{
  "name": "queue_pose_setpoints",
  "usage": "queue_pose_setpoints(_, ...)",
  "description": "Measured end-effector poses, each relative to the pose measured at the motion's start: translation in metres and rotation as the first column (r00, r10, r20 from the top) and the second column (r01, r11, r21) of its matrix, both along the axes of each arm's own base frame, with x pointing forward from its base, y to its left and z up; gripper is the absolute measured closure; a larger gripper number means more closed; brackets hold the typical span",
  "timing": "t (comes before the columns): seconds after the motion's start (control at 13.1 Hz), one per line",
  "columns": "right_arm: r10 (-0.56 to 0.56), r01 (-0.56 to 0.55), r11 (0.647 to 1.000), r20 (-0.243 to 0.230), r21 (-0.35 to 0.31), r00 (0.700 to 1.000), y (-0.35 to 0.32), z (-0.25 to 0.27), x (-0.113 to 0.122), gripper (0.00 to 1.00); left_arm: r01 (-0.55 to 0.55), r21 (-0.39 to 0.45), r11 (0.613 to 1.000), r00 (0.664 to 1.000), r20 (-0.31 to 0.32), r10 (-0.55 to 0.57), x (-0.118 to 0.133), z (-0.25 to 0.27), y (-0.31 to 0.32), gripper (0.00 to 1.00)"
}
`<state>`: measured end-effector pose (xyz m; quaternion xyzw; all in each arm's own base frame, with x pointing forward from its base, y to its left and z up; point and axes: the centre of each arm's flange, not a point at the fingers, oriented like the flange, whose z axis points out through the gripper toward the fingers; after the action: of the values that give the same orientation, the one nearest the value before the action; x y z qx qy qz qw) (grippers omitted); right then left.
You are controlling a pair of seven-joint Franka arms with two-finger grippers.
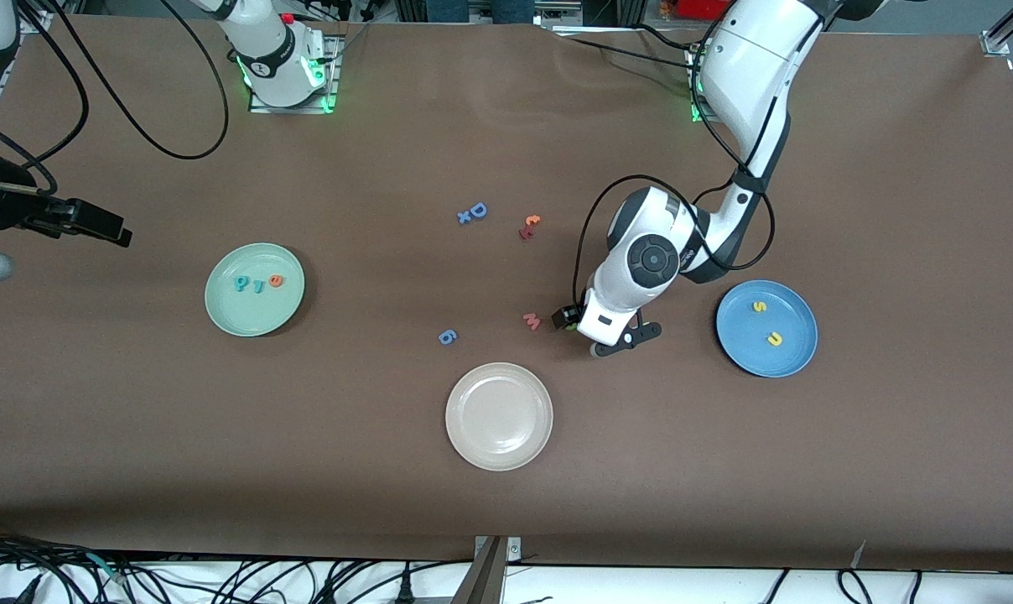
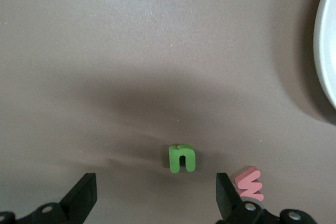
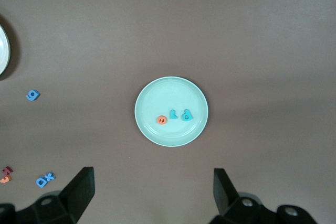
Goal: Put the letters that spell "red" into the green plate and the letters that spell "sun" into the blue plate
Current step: 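Move the left gripper over the green n letter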
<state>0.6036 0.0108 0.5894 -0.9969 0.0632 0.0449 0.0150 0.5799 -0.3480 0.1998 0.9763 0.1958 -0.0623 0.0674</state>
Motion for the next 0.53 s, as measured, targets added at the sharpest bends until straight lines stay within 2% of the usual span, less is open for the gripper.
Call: queue_pose_setpoints(0.53,0.025,-0.025,1.000,-0.011,-0.010,1.000,0.014,-0.006,0.002,0.00,0.000,-0.003,1.000,1.000,0.012,0.000,0.001,-0.016,-0.005,0.00)
